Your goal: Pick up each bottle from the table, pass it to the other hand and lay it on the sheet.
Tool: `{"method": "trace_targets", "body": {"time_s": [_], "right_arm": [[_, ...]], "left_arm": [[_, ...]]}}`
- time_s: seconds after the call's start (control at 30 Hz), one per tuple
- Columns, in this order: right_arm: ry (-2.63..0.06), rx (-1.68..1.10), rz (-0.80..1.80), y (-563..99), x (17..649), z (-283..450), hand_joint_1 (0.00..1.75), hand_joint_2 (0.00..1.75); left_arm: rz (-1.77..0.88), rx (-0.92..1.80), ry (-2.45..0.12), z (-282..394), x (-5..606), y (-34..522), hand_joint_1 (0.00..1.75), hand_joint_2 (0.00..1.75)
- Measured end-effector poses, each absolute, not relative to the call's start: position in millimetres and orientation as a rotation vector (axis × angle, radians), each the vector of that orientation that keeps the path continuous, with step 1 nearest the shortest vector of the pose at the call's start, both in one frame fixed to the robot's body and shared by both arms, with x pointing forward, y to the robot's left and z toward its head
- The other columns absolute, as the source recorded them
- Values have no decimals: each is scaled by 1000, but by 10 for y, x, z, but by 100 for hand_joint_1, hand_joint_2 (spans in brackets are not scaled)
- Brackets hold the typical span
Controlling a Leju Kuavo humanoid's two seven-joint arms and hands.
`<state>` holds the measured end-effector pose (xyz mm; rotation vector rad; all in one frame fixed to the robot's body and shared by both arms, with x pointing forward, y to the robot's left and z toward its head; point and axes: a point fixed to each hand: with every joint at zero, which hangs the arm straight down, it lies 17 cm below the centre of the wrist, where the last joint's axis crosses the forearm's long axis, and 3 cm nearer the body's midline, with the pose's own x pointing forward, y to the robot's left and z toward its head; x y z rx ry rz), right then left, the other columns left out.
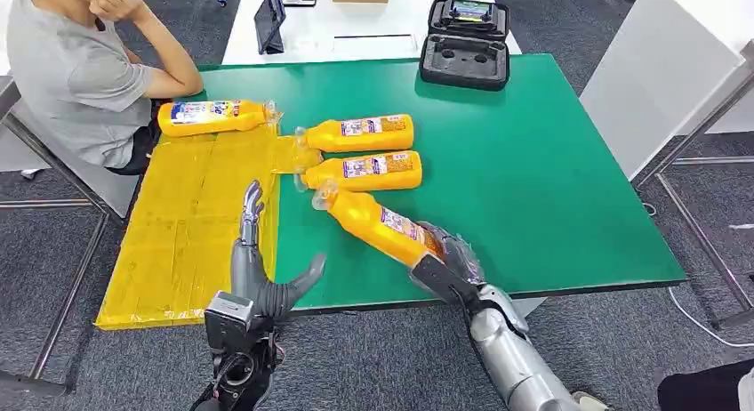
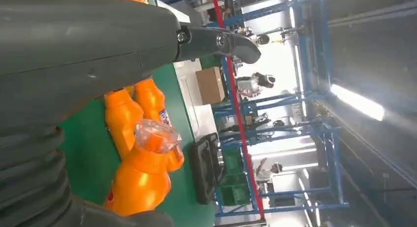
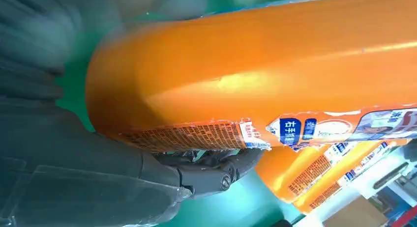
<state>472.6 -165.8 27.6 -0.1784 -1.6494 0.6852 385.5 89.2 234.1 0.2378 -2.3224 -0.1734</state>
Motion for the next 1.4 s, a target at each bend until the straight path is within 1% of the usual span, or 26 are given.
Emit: {"method": "trace_targets", "body": {"time_s": [0.13, 0.2, 0.27, 0.4, 0.57, 0.83, 0.9, 1.0, 1.13, 1.4], "right_arm": [[-1660, -180, 643, -1704, 4721, 289, 175, 175], [-1675, -177, 606, -1736, 4710, 311, 175, 175], [-1703, -177, 556, -1796, 4685, 345, 175, 175], [-1843, -180, 414, -1883, 4631, 662, 175, 175], [-1962, -201, 290, -1899, 4566, 1074, 175, 175], [-2033, -172, 273, -1774, 4477, 1317, 175, 175], [-2039, -163, 264, -1755, 4467, 1345, 175, 175], [-2051, -146, 250, -1722, 4454, 1395, 175, 175], [-2066, -129, 254, -1656, 4437, 1449, 175, 175], [-2074, -117, 262, -1609, 4424, 1473, 175, 175]], "left_arm": [[-125, 259, -2325, 2369, 3855, 956, 0, 175], [-58, 294, -2330, 2442, 3842, 1068, 0, 175], [-7, 265, -2324, 2489, 3851, 1122, 0, 175], [25, 121, -2213, 2301, 3949, 1089, 0, 175], [22, 36, -2052, 1903, 4061, 973, 0, 175], [-18, -35, -1892, 1437, 4123, 816, 0, 175], [-53, -104, -1788, 1189, 4142, 683, 0, 175], [-117, -163, -1711, 922, 4092, 498, 0, 175], [-178, -231, -1671, 784, 4024, 305, 0, 175], [-203, -271, -1639, 696, 3987, 206, 0, 175]]}}
